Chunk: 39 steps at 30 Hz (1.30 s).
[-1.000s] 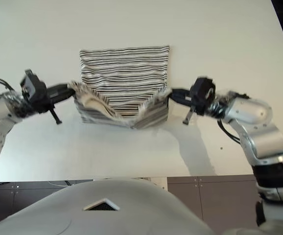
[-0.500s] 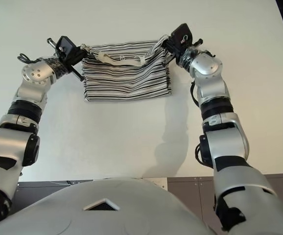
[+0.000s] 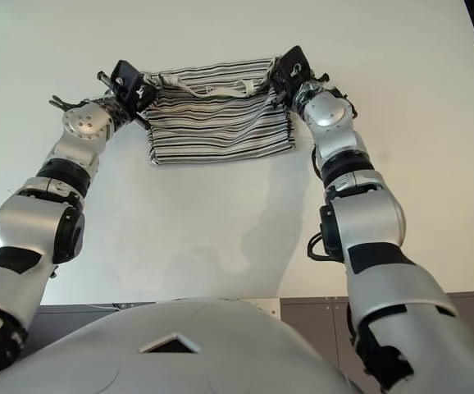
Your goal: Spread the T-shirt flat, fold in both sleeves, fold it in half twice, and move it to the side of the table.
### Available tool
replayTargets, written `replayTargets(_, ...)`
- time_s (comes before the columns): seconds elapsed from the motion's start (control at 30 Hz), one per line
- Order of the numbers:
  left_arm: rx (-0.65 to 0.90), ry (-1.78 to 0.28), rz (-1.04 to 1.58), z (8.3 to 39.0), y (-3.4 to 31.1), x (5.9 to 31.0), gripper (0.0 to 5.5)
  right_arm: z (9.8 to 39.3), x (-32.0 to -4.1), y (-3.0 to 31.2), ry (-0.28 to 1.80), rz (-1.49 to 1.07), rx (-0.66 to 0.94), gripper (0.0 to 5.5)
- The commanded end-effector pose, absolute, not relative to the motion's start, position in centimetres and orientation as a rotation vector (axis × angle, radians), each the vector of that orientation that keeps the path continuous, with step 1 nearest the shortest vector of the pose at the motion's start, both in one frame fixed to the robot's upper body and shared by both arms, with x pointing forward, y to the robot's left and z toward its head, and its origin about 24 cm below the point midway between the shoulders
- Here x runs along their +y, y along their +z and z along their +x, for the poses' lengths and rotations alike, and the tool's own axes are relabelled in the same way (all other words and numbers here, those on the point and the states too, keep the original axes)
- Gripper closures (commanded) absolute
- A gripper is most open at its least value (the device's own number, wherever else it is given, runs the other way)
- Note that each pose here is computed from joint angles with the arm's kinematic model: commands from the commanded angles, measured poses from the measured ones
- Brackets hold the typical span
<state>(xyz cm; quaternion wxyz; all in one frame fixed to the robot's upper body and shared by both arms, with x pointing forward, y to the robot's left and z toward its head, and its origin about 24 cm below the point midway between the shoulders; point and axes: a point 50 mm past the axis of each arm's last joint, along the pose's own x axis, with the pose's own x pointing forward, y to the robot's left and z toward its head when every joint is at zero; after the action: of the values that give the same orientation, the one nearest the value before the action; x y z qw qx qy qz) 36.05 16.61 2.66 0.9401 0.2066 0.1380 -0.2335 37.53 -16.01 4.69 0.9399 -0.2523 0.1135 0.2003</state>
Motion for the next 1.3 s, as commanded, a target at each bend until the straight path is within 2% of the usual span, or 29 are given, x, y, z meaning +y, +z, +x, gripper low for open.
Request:
replayTargets(0.03,0.347,-0.386,0.408,36.7,2.9,17.0,4.25,38.5,-16.6,5.5,0.309,-0.548,0.292,3.26)
replayTargets(0.17,0.398,-0.326,0.484,36.3,2.1,18.2,4.25,37.8,-17.7,4.2,0.272,-0.589,0.372,3.26)
replayTargets(0.3,0.399,-0.349,0.584,35.7,1.4,18.5,4.25,37.3,-17.7,3.3,0.305,-0.641,0.412,3.26)
replayTargets(0.47,0.359,-0.319,0.503,36.1,2.3,19.0,4.25,37.3,-18.3,3.4,0.330,-0.707,0.429,3.26)
replayTargets(0.53,0.319,-0.365,0.459,36.3,3.0,18.8,4.25,37.1,-18.6,3.3,0.379,-0.735,0.451,3.26)
replayTargets(0.63,0.277,-0.431,0.471,36.3,3.6,19.0,4.25,36.3,-18.8,2.3,0.523,-0.811,0.494,3.26)
replayTargets(0.83,0.245,-0.289,0.486,35.2,4.2,23.9,4.25,33.7,-20.2,0.3,0.796,-0.896,0.568,3.26)
replayTargets(0.9,0.235,-0.253,0.487,34.7,4.1,24.8,4.25,32.9,-20.6,0.0,0.857,-0.894,0.571,3.26)
replayTargets(0.97,0.186,-0.210,0.456,34.2,4.4,25.4,4.25,31.3,-20.8,-0.7,1.004,-0.877,0.561,3.26)
replayTargets(1.03,0.132,-0.141,0.413,33.6,4.8,26.2,4.25,28.4,-20.2,-1.0,1.224,-0.829,0.507,3.26)
replayTargets(1.13,0.087,-0.104,0.397,32.3,5.2,26.4,4.25,23.7,-16.9,2.5,1.506,-0.730,0.345,3.26)
replayTargets(1.2,0.077,-0.110,0.402,31.6,5.2,26.2,4.25,22.0,-14.9,5.2,1.594,-0.665,0.252,3.26)
replayTargets(1.3,0.081,-0.122,0.412,31.1,5.2,25.8,4.25,24.3,-13.6,9.1,1.436,-0.613,0.095,3.26)
